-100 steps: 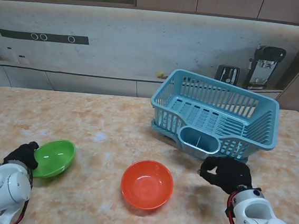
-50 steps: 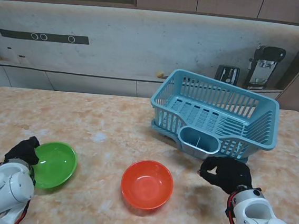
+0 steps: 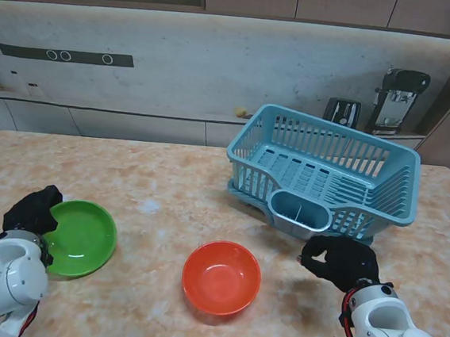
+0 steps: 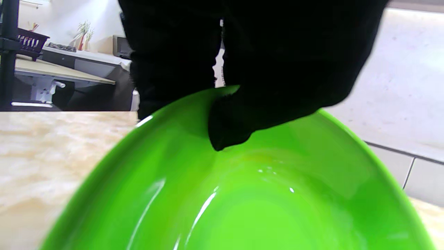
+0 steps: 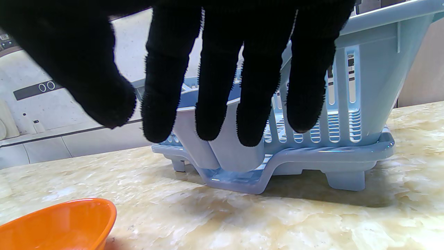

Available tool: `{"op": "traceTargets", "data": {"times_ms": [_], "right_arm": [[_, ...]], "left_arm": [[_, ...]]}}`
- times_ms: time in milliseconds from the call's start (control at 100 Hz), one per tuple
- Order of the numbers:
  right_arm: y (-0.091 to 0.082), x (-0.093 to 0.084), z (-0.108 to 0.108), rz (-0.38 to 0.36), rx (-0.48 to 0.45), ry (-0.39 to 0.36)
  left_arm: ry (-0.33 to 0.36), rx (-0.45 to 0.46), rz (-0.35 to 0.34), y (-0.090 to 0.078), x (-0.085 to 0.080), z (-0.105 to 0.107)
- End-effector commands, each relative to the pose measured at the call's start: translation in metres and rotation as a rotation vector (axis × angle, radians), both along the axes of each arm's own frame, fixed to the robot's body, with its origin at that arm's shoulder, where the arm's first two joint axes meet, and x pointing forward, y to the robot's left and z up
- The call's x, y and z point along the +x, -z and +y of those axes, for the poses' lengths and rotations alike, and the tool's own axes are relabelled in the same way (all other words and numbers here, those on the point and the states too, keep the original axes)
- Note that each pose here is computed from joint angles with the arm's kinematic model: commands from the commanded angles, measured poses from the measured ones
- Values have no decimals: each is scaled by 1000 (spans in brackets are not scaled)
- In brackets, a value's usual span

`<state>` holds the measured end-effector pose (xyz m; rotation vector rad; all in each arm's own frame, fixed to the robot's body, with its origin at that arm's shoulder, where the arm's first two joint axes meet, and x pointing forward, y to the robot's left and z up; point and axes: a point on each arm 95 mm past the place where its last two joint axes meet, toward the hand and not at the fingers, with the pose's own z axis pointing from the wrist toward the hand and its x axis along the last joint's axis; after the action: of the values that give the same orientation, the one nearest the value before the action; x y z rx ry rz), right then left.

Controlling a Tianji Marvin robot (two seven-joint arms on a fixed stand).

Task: Stack bowls and put them on the dishrack

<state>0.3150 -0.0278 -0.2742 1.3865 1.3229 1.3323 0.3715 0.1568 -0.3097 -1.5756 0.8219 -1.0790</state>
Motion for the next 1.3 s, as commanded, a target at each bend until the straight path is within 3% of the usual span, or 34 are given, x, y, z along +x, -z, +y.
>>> {"op": "traceTargets", "data": {"times_ms": [0,380,730,1170,1290], "right_arm": [[3,-3,3,20,3,-8],[3,-3,3,20,3,-8],[3,-3,3,20,3,-8],[3,-3,3,18,3,-7],[8,-4,-10,30,-9,11]], "left_arm": [[23,-3,-42,-14,1,-6],[108,-29,-195,-56,-1,-24],[228,-66,-321,-91,-9,-51],[412,-187,-365,-110,-19,-105],[466,-242,-354,-111,-23,-122]]}}
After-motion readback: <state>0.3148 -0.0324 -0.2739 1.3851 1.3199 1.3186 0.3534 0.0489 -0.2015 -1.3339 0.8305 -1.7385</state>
